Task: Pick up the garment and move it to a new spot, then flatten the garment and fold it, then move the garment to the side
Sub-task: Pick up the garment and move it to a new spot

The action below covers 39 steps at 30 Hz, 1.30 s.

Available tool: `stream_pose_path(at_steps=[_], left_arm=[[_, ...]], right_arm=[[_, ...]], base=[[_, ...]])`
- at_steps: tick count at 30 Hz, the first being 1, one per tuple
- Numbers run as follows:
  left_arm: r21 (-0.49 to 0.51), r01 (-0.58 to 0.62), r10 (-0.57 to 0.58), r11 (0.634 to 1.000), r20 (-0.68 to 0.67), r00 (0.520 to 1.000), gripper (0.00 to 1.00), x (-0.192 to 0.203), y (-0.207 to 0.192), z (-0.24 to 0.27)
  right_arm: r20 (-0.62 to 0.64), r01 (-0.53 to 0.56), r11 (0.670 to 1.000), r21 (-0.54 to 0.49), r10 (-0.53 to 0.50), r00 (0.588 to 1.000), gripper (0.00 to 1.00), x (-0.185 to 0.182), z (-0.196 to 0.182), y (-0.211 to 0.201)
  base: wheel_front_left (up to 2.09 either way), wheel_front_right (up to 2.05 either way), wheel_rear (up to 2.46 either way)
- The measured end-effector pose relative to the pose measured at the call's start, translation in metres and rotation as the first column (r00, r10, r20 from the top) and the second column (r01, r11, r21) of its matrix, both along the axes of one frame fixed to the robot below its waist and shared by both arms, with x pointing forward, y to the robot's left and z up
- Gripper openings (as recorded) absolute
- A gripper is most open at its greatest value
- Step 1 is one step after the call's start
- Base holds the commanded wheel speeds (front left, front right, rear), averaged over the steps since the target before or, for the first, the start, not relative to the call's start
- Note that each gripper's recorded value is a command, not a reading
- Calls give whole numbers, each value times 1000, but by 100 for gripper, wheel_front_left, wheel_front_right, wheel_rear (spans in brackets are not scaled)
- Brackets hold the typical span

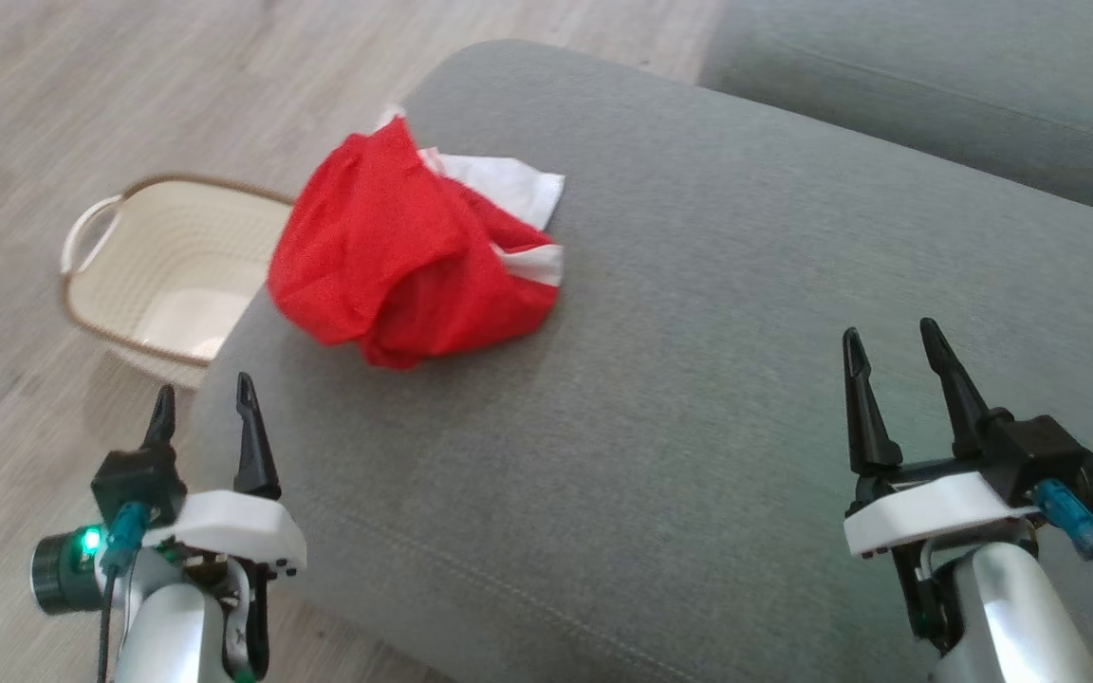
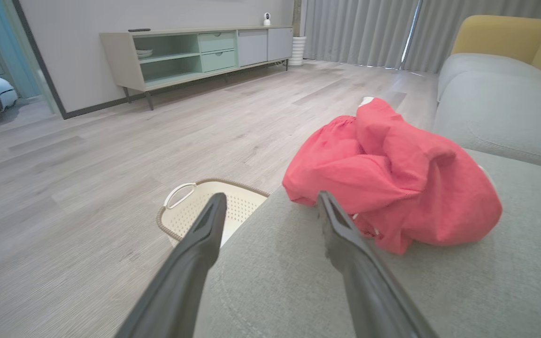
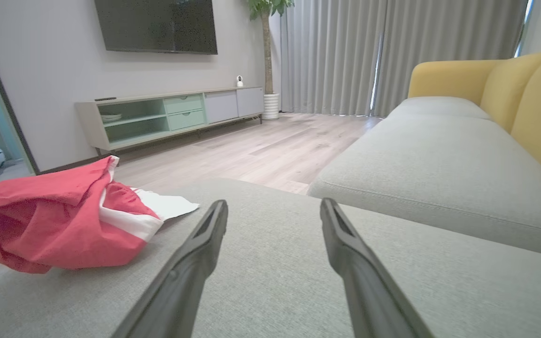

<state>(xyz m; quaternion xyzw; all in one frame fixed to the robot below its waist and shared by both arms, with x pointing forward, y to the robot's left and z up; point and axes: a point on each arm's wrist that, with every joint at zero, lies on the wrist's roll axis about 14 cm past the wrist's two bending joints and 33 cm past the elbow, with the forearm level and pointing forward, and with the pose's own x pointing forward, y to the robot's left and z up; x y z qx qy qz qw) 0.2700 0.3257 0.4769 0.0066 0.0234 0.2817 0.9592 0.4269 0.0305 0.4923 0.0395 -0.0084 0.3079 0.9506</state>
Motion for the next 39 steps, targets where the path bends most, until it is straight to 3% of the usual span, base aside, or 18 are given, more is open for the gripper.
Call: stream_pose_path(at_steps=[9, 17, 30, 39], left_arm=[[-1, -95, 95, 995, -12, 995, 100, -24, 20, -2], [-59, -86, 84, 995, -34, 996, 100, -17, 18, -15], [-111, 128, -123, 986, 48, 991, 100, 83, 3, 3], [-166, 209, -220, 964, -51, 974, 100, 134, -6, -28]], right_arm=[[-11, -94, 996, -1, 94, 995, 100, -2, -6, 35], [-16, -106, 994, -29, 106, 994, 100, 0, -17, 36], [-20, -75, 995, -68, 74, 997, 100, 27, -39, 18], [-51, -37, 995, -97, 32, 998, 100, 39, -60, -4]], base=[[0, 0, 0], [0, 0, 0], [0, 0, 0], [0, 0, 0]])
